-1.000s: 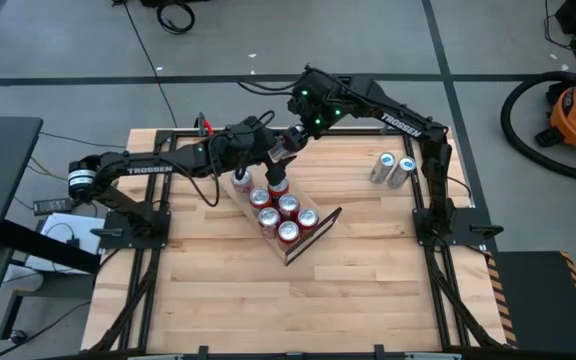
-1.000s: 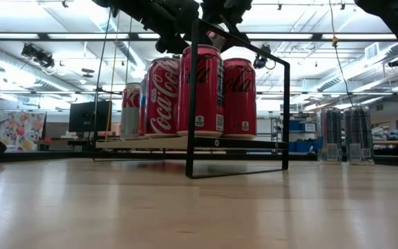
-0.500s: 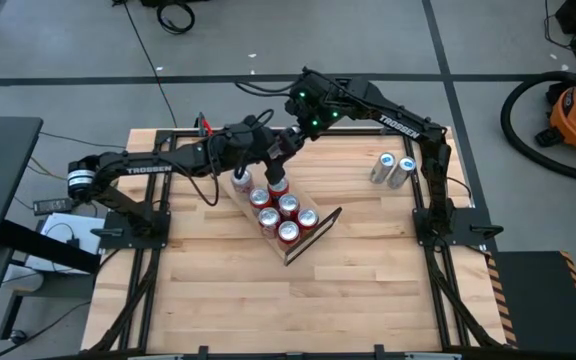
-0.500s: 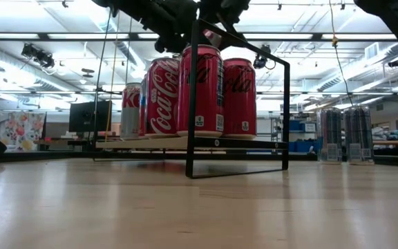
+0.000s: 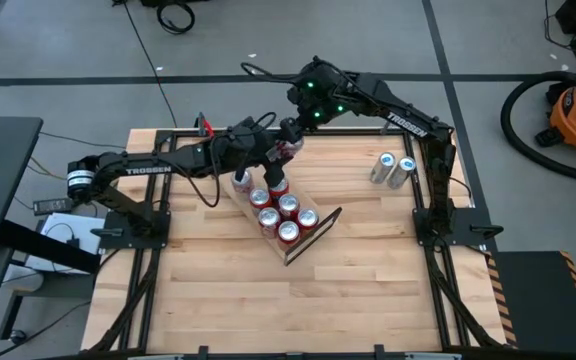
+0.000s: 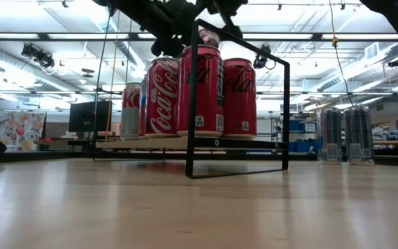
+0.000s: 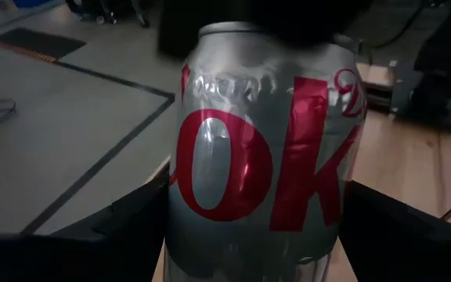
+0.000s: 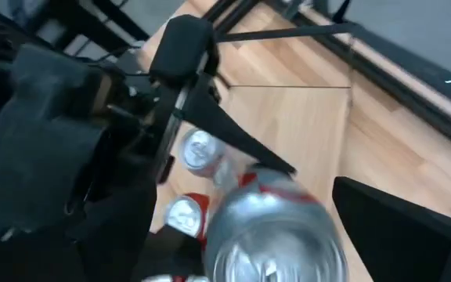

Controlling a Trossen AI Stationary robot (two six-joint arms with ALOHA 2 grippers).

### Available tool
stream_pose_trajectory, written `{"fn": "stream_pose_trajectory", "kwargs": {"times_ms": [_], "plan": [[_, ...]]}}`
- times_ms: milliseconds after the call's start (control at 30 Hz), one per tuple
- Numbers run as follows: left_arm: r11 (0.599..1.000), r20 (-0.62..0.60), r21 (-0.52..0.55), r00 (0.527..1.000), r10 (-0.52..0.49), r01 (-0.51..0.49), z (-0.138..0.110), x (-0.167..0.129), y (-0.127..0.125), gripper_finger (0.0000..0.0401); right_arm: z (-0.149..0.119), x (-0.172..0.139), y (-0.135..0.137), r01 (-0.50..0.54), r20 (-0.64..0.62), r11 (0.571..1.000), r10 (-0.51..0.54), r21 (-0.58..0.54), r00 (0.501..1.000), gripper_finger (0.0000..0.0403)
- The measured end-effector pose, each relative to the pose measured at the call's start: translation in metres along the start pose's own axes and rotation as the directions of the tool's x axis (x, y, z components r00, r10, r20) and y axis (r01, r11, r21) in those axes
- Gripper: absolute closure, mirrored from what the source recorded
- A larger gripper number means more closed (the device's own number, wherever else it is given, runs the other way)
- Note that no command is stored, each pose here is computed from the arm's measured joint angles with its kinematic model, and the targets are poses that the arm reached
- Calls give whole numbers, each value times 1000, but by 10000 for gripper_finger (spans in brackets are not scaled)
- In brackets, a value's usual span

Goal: Place canned beverage on shelf
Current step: Put the silver and red soda can on the shelf aligned with the other silver and red soda can

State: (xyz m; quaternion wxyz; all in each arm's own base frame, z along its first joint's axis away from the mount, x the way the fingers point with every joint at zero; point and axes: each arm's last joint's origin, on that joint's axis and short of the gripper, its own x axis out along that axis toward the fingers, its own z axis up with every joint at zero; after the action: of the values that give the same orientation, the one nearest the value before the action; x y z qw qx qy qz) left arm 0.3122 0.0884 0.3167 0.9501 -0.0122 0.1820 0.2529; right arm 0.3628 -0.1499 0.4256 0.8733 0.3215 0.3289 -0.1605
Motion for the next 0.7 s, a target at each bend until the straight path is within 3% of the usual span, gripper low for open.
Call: {"fn": "stream_pose_trajectory", "kwargs": {"times_ms": [167, 500, 700], "plan": [[1000, 10, -13, 1000, 15, -14, 5, -13, 4, 83, 2, -15, -1, 45, 55, 997, -42, -57, 998, 9], [998, 21, -22, 998, 65, -65, 16, -44, 20, 83, 13, -21, 12, -26, 190, 982, 62, -186, 980, 10], [998, -56, 3, 997, 57, -57, 7, -43, 18, 83, 3, -22, 27, 115, 221, 938, -43, -327, 974, 10]]}}
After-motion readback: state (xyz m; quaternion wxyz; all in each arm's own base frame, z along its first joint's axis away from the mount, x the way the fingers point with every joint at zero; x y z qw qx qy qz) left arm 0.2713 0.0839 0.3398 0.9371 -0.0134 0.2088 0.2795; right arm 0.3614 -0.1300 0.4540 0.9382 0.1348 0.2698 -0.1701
